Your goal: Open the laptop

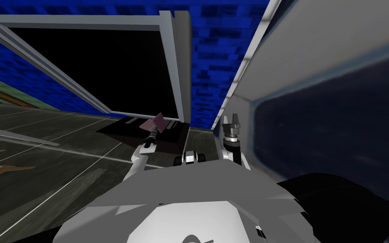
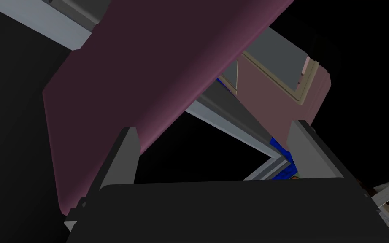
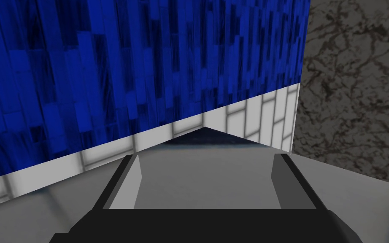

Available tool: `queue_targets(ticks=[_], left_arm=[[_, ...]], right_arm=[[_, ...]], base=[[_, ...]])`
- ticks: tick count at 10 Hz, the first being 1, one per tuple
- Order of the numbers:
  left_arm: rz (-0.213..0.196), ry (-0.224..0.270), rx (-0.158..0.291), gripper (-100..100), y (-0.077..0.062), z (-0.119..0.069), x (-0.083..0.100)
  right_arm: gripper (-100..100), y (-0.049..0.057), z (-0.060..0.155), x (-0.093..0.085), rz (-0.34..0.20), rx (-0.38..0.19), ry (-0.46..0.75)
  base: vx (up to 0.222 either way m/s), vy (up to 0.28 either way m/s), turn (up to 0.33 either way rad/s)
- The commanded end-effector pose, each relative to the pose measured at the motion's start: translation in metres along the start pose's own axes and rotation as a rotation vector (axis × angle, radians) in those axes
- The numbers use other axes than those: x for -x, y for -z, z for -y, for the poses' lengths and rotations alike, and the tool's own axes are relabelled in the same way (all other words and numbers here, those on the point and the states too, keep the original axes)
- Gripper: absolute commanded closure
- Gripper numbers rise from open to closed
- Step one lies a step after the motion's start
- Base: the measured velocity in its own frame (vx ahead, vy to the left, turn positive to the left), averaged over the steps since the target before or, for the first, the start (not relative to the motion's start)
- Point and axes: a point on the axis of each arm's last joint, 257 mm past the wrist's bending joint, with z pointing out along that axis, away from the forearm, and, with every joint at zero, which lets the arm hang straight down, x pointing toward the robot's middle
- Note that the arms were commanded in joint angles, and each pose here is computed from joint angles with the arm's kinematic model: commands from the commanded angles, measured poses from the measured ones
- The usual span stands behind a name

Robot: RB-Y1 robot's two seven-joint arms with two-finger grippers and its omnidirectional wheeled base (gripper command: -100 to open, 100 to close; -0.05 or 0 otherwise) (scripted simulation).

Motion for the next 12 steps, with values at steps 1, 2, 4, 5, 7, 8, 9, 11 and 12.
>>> queue_targets(ticks=[1, 2, 4, 5, 7, 8, 9, 11, 12], left_arm=[[0.013, -0.062, -0.03, -100, 0.006, 0.001, 0.005], [0.01, -0.047, -0.023, -100, 0.004, 0.001, 0.004], [0.01, -0.05, -0.026, 100, 0.005, 0.002, 0.004], [-0.002, -0.001, -0.008, 100, -0.005, 0.009, 0.001], [-0.008, 0.023, 0.001, 100, -0.01, 0.013, 0.0], [-0.015, 0.047, 0.011, 100, -0.014, 0.017, -0.002], [-0.022, 0.07, 0.02, 100, -0.019, 0.022, -0.004], [-0.036, 0.117, 0.039, 100, -0.027, 0.03, -0.008], [-0.044, 0.139, 0.049, 100, -0.031, 0.034, -0.01]], right_arm=[[0, 0.0, 0.0, 0.0, 0.0, 0.0, 0.0], [0, 0.0, 0.0, 0.0, 0.0, 0.0, 0.0], [0, 0.0, 0.0, 0.0, 0.0, 0.0, 0.0], [0, 0.0, 0.0, 0.0, 0.0, 0.0, 0.0], [0, 0.0, 0.0, 0.0, 0.0, 0.0, 0.0], [0, 0.0, 0.0, 0.0, 0.0, 0.0, 0.0], [0, 0.0, 0.0, 0.0, 0.0, 0.0, 0.0], [0, 0.0, 0.0, 0.0, 0.0, 0.0, 0.0], [0, 0.0, 0.0, 0.0, 0.0, 0.0, 0.0]], base=[[0.047, -0.11, 0.004], [0.02, -0.05, 0.005], [0.005, -0.009, -0.001], [-0.059, 0.061, -0.078], [-0.07, 0.103, -0.052], [-0.079, 0.106, -0.062], [-0.072, 0.099, -0.074], [-0.062, 0.095, -0.052], [-0.077, 0.112, -0.067]])
